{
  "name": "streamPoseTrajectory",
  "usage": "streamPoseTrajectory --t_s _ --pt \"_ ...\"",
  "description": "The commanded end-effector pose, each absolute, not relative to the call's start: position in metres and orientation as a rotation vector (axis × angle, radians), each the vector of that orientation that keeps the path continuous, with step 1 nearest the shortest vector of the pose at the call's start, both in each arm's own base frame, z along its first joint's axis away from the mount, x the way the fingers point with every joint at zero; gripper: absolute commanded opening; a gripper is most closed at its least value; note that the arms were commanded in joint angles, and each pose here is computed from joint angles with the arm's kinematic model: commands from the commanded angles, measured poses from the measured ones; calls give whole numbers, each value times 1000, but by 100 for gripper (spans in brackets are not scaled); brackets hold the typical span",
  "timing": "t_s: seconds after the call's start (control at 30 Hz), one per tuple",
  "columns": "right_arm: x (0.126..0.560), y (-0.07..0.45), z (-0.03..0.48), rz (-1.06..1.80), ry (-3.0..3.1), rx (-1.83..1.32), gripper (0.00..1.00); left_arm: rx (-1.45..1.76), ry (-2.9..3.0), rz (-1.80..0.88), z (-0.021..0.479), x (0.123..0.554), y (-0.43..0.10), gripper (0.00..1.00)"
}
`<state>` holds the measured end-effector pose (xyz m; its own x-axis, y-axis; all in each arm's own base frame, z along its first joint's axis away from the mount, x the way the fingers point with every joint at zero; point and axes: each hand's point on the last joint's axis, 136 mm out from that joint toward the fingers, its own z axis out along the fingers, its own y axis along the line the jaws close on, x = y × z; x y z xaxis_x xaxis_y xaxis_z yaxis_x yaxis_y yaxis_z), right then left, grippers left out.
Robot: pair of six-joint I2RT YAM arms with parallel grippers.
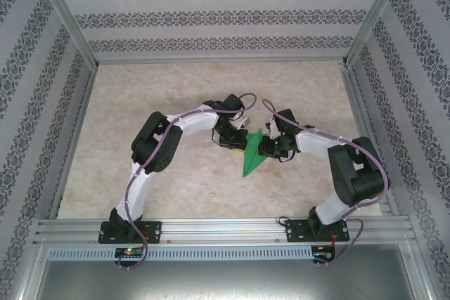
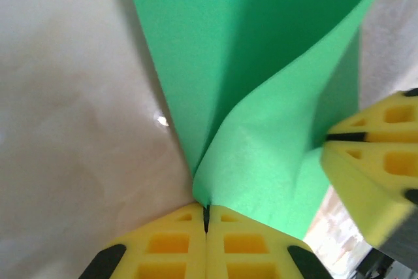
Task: Fold a paper plane with a square sheet of paper (pick it up from the middle)
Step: Fourth fold the wing at the center of the table.
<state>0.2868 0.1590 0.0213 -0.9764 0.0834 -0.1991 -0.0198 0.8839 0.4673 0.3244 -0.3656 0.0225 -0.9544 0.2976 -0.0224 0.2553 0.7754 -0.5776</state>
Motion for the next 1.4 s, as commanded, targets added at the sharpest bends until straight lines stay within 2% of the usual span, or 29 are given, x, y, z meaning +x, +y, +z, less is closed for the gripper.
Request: streamPoseTrajectory --t_s 0.0,0.27,0.63,1.0,1.37 --pt "283 159 31 734 2816 29 14 -496 -2880 873 15 317 -367 7" --pt "292 176 56 846 2717 -5 14 -500 -2872 873 12 318 -368 7" --pt "313 194 50 861 2715 -15 14 -502 -2867 888 13 318 -370 7" --pt "332 178 21 667 2789 60 14 -506 -2859 908 13 318 -373 7" --pt "324 161 2 554 2847 81 14 -506 -2852 926 14 318 -375 9"
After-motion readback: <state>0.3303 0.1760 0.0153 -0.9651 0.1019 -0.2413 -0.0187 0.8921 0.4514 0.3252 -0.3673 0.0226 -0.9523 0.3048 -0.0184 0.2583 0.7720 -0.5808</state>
